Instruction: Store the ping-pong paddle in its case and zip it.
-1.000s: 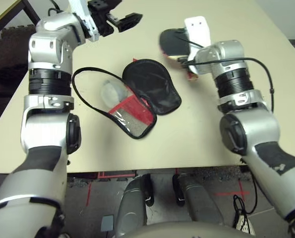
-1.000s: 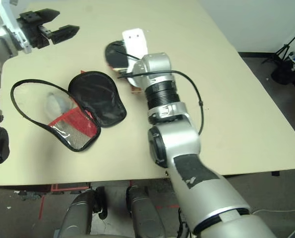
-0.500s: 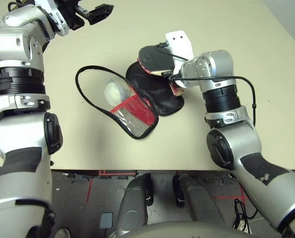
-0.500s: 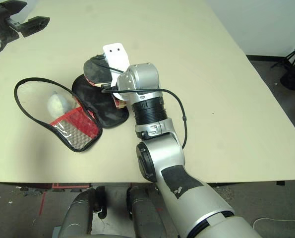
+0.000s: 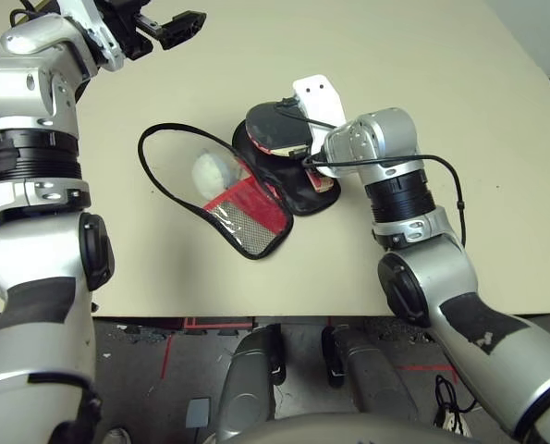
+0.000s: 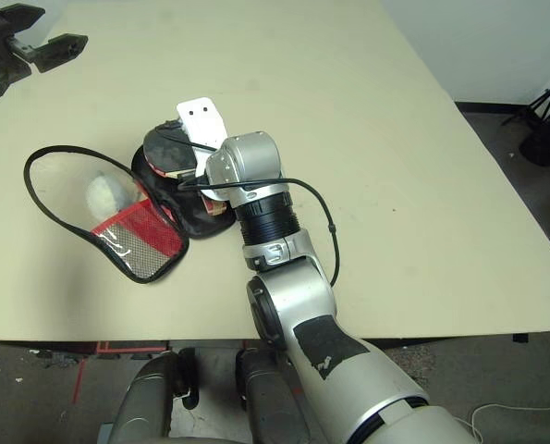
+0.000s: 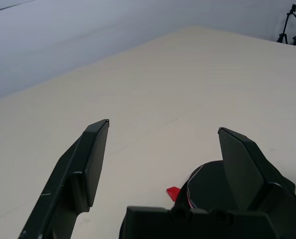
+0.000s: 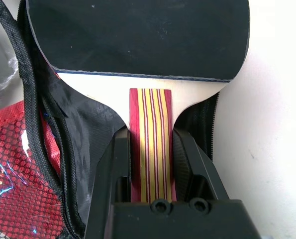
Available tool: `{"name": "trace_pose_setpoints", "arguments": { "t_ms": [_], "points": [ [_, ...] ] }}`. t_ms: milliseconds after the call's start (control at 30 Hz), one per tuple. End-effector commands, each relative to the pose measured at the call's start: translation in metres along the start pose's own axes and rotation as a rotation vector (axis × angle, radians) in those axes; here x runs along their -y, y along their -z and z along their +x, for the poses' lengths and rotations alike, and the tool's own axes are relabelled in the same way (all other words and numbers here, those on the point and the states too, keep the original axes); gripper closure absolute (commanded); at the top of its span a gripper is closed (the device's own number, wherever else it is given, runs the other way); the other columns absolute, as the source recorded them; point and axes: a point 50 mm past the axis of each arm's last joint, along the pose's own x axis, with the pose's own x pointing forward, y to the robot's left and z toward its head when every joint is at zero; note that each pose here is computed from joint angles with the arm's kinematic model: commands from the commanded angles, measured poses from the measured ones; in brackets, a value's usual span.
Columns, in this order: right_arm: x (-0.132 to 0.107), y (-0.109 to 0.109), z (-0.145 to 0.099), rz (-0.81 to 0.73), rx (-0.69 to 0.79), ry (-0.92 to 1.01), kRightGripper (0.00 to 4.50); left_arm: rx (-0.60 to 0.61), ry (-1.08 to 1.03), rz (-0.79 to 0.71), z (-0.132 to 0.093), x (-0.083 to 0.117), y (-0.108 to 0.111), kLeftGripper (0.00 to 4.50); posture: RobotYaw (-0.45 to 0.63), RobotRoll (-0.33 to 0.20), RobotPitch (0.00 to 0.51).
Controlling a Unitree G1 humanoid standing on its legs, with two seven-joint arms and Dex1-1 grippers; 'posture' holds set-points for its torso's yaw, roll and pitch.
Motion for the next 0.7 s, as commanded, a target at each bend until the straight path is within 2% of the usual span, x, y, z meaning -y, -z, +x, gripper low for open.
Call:
{"name": "trace_pose_setpoints", "arguments": {
  "t_ms": [33, 700],
  "points": [
    [-0.007, 0.001, 0.003, -0.013, 0.013, -0.021, 3.35, -0.010, -0.007, -0.009, -0.003, -0.002, 0.003, 0.00, -0.06, 0.000, 0.179],
    [-0.020, 0.011, 0.018, -0.059, -0.006, -0.060, 3.35, -0.029, -0.020, -0.013, -0.008, -0.005, 0.007, 0.00, -0.03, 0.000, 0.194]
  ]
}}
